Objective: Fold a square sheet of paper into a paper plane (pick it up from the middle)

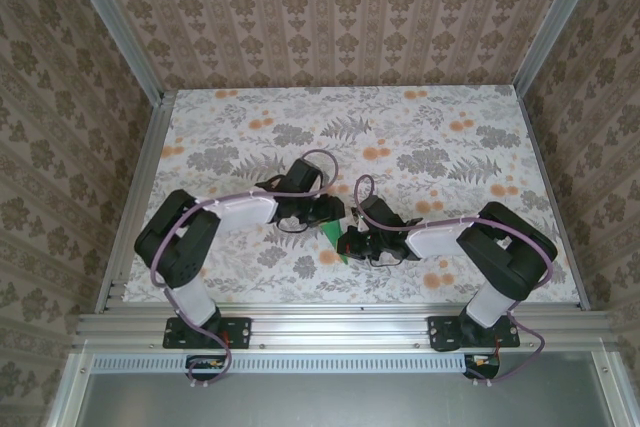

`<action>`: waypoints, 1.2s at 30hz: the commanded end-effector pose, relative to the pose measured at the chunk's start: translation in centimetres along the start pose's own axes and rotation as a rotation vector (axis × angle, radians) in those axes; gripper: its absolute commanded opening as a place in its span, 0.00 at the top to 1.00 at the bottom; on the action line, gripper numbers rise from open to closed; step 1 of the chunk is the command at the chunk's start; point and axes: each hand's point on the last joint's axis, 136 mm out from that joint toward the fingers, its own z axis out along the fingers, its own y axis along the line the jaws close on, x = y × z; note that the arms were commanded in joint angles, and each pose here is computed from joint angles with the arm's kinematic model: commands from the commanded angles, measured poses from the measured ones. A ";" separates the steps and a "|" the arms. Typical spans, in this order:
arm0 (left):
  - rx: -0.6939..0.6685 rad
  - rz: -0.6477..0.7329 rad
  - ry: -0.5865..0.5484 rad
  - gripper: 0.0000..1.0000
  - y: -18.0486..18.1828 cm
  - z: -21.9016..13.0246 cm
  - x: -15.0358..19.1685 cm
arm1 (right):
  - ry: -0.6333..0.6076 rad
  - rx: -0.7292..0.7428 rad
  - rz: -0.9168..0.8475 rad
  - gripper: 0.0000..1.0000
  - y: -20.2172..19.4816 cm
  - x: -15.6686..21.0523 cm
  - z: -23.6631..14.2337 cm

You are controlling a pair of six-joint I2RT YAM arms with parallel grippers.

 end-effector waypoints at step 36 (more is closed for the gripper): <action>0.111 0.080 -0.084 0.64 2.2 -0.1 -0.6 | 0.114 0.222 0.081 0.96 -6.2 3.3 0.7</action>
